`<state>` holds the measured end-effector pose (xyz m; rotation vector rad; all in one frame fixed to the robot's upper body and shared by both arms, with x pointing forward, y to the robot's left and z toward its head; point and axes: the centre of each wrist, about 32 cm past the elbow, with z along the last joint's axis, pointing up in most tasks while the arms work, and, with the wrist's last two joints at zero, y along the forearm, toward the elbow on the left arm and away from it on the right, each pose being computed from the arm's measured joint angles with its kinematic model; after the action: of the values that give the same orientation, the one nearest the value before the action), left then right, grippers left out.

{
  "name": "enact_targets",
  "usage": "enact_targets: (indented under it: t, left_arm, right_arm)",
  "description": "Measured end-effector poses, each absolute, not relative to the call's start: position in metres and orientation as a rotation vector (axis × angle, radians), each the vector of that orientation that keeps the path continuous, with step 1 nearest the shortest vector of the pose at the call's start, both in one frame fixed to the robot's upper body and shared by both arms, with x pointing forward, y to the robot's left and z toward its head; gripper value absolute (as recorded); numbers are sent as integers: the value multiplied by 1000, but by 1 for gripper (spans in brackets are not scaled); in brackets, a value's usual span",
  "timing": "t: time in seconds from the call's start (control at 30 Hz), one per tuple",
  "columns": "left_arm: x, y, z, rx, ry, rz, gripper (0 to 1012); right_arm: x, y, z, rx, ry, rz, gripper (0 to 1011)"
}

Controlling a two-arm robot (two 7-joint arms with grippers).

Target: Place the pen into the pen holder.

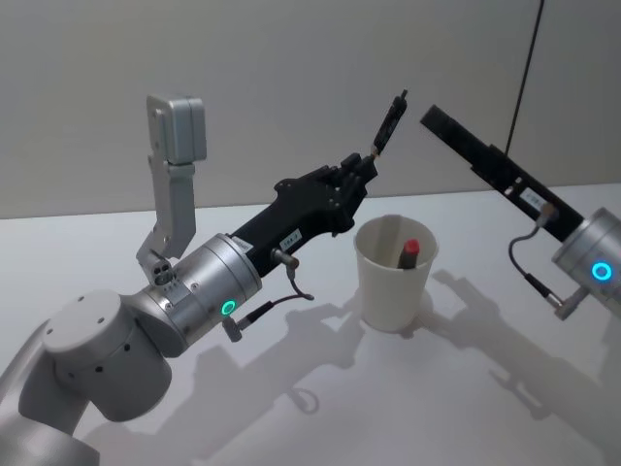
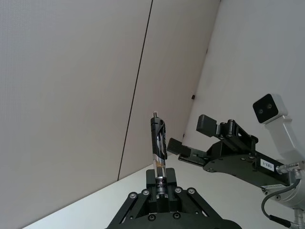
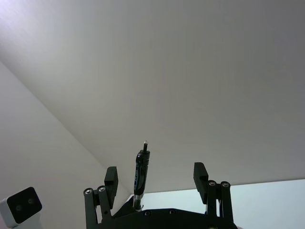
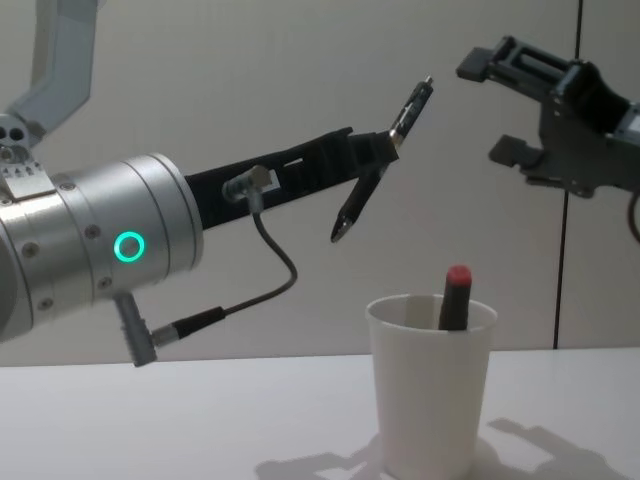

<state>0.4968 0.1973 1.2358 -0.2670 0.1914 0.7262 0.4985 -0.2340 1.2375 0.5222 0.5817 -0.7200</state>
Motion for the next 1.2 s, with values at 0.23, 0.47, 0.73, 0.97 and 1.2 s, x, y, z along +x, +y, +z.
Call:
enact_targets:
  t: [0.23, 0.47, 0.73, 0.97, 1.2]
  left_arm:
    - [497, 197, 1236, -267, 191, 726, 119]
    - [497, 197, 1236, -267, 191, 726, 119]
    - [497, 197, 1236, -267, 191, 726, 119]
    - [497, 197, 1236, -267, 191, 726, 119]
    - [497, 197, 1236, -267, 191, 726, 119]
  right_arm:
    - [504, -229, 1238, 506, 608, -689, 1001]
    - [508, -223, 1237, 490, 622, -674, 1002]
    - [514, -214, 1234, 478, 625, -658, 1001]
    - [519, -208, 1233, 473, 621, -643, 1001]
    - [524, -201, 1232, 472, 615, -624, 1001]
